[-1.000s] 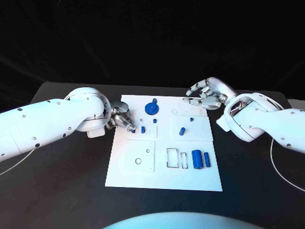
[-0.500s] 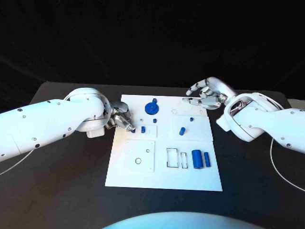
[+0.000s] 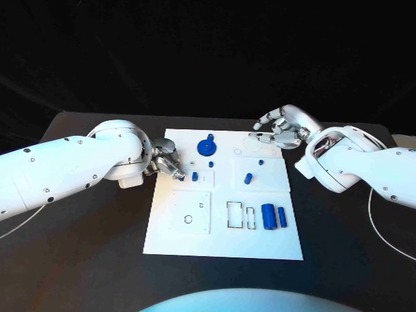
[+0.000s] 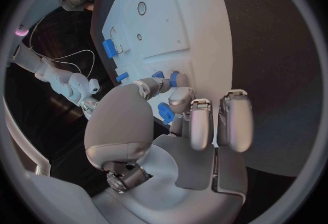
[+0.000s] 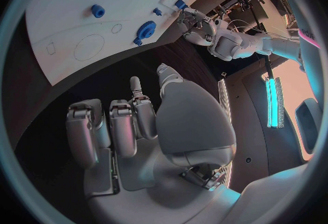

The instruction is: Assemble the parts on the task board

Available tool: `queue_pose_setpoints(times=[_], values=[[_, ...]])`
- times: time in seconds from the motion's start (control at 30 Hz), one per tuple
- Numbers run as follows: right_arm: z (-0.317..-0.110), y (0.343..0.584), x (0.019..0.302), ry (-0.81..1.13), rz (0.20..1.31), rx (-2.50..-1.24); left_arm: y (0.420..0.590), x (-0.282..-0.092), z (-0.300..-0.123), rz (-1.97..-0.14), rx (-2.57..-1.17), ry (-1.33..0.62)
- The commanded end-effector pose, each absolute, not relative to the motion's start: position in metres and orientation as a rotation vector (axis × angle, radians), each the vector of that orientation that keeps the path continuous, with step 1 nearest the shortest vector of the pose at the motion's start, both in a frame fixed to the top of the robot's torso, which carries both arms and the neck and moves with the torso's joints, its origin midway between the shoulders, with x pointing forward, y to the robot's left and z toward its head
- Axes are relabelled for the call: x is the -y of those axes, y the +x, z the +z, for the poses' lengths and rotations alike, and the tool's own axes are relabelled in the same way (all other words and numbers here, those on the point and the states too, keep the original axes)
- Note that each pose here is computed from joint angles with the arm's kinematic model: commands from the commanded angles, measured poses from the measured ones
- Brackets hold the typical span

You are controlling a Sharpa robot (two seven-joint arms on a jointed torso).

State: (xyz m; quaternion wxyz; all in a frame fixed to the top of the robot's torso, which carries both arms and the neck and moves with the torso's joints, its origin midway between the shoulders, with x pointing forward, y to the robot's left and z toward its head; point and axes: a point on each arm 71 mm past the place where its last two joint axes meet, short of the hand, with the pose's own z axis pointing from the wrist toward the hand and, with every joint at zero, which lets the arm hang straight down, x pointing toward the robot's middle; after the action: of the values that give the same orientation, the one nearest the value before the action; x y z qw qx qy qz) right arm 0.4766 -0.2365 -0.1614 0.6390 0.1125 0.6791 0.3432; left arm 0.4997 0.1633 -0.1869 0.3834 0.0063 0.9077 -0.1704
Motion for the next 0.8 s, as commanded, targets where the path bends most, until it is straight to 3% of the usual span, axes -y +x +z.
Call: queue_pose_setpoints(times=[0.03, 0.8], values=[[-0.1619, 0.4760, 0.2352, 0.239, 0.786, -1.558, 0.4960, -0.1589, -0.1903, -0.460, -2.333, 0.016], [-0.1617, 0.4756, 0.2356, 0.240, 0.785, -1.557, 0.4994, -0.1562, -0.1923, -0.429, -2.355, 0.038]])
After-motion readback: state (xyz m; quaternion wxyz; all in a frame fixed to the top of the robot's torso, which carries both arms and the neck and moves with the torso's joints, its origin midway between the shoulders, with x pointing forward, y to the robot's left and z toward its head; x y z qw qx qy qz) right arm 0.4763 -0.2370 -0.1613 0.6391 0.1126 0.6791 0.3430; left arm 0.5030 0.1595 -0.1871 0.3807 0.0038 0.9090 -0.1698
